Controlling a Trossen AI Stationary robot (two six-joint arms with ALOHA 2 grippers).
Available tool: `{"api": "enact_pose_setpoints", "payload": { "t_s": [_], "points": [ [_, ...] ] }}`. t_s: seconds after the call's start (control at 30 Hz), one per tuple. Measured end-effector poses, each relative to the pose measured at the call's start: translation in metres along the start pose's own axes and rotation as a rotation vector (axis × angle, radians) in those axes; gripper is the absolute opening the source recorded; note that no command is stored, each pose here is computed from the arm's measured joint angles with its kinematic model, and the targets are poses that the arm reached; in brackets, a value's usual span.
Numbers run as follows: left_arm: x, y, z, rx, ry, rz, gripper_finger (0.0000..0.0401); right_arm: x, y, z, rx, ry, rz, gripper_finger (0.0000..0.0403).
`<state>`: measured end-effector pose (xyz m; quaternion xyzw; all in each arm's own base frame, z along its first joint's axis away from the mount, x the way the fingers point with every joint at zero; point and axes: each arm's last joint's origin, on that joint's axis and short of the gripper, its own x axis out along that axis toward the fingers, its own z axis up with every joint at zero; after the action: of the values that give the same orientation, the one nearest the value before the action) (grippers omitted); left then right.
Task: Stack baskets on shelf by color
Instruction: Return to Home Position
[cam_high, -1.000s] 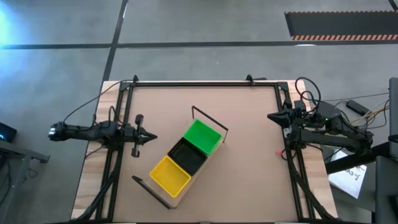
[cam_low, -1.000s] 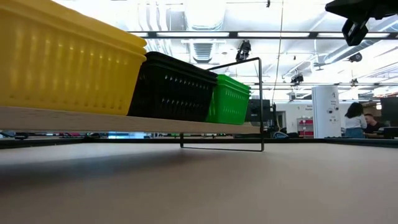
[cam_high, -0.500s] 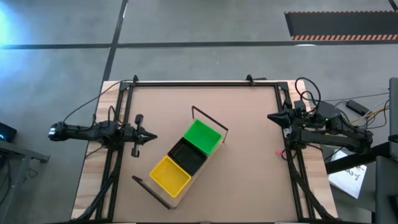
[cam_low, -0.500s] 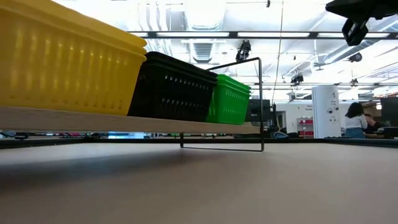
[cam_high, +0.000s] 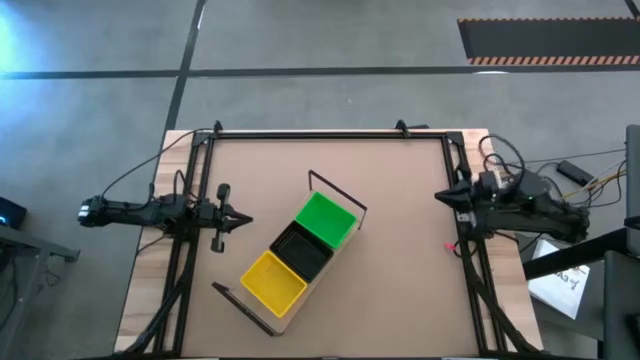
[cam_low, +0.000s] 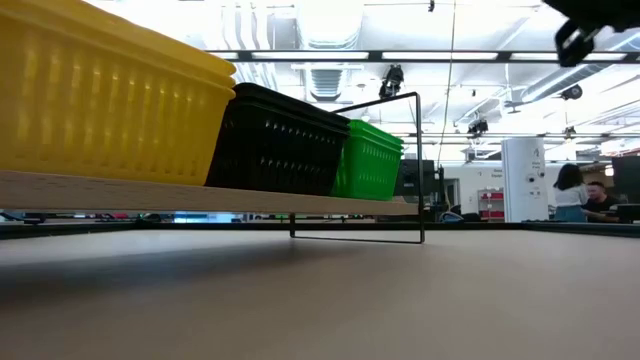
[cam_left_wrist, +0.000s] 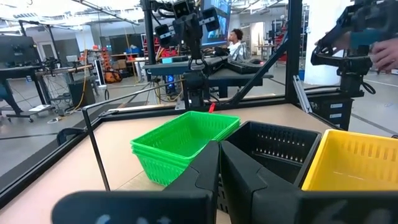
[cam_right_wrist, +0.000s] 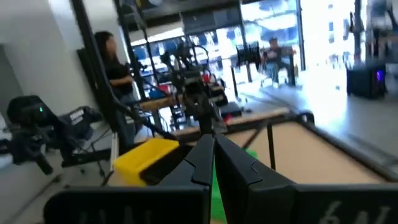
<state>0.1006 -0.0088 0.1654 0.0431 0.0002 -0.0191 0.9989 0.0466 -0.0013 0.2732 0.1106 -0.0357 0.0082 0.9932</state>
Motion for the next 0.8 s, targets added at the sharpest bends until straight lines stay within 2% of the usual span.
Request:
{"api": "enact_pose_setpoints", "payload": {
  "t_s": [0.07,0.13,0.2,0.4,0.8],
  "points": [
    [0.0,0.0,0.0,0.0,-0.001,0.0,0.0,0.007,-0.001,-0.006,-0.065,-0.055,0.025,0.0009],
    [0.0,0.0,0.0,0.0,0.001,0.0,0.0,0.011,-0.001,-0.004,-0.155,-0.17,0.055,0.0009],
    [0.0,0.0,0.0,0.0,-0.002,0.0,0.0,0.015,-0.002,-0.008,-0.193,-0.229,0.062,0.0009],
    [0.0,0.0,0.0,0.0,0.0,0.0,0.0,0.03,-0.015,-0.045,-0.226,-0.15,-0.065,0.0009],
    [0.0,0.0,0.0,0.0,0.0,-0.001,0.0,0.041,-0.026,-0.088,-0.186,-0.048,-0.078,0.0009]
  ]
}}
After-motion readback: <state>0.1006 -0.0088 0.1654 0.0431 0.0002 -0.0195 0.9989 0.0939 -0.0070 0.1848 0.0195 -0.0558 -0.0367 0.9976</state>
